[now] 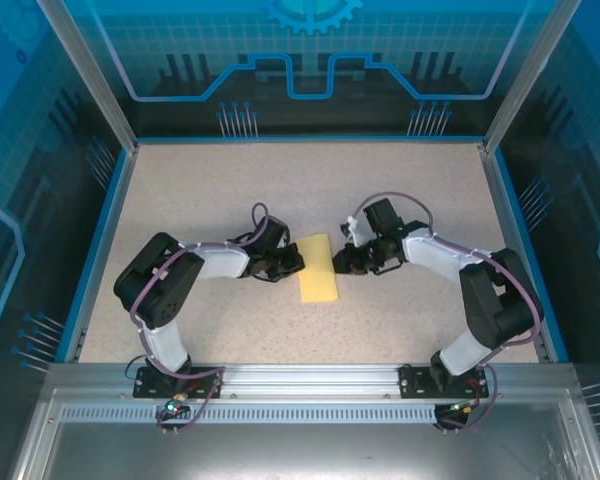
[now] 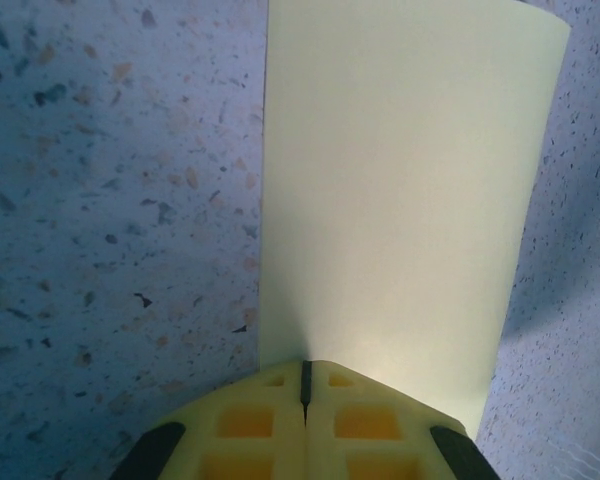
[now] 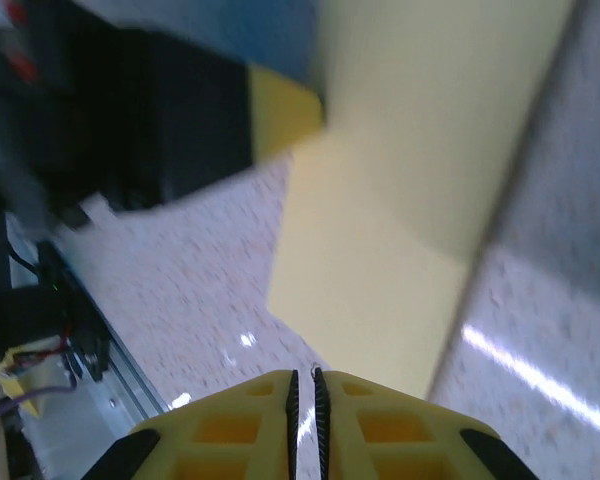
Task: Fold a paper plane with a square sheet of paper (pick it up from the middle)
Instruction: Fold the square sheet of paper in half at the center of the table.
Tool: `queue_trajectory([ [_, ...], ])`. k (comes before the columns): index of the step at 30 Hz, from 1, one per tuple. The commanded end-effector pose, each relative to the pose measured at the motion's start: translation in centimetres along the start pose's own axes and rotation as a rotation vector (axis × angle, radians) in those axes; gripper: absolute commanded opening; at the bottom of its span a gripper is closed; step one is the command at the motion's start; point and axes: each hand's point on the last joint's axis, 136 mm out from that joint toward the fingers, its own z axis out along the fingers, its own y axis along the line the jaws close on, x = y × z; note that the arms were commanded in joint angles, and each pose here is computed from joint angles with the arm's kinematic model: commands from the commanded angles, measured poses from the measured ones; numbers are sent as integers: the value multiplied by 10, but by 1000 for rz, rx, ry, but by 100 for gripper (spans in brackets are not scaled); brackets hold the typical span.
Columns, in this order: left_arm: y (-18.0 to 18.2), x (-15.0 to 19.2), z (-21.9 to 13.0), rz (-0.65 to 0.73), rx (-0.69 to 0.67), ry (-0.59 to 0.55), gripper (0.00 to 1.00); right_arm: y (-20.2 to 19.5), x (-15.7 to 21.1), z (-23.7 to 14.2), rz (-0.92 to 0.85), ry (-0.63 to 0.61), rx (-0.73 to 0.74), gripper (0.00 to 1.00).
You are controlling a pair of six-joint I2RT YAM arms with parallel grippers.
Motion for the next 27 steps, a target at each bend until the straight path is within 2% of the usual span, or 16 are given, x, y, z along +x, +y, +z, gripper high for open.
queue_trajectory([
  [1, 120, 54, 1, -85, -435, 140, 0, 5, -20, 16, -16, 12, 1, 16],
  [7, 120, 54, 2, -86, -437, 140, 0, -4, -18, 62, 18, 114, 9, 16],
  [11, 121, 55, 2, -86, -442, 142, 0, -12, -2, 75, 40, 163, 13, 16],
  [20, 123, 54, 2, -88, -452, 133, 0, -37, 35, 63, 107, 233, 30, 16],
  [27, 125, 54, 2, -94, -454, 128, 0, -51, 53, 40, 151, 214, 48, 16],
])
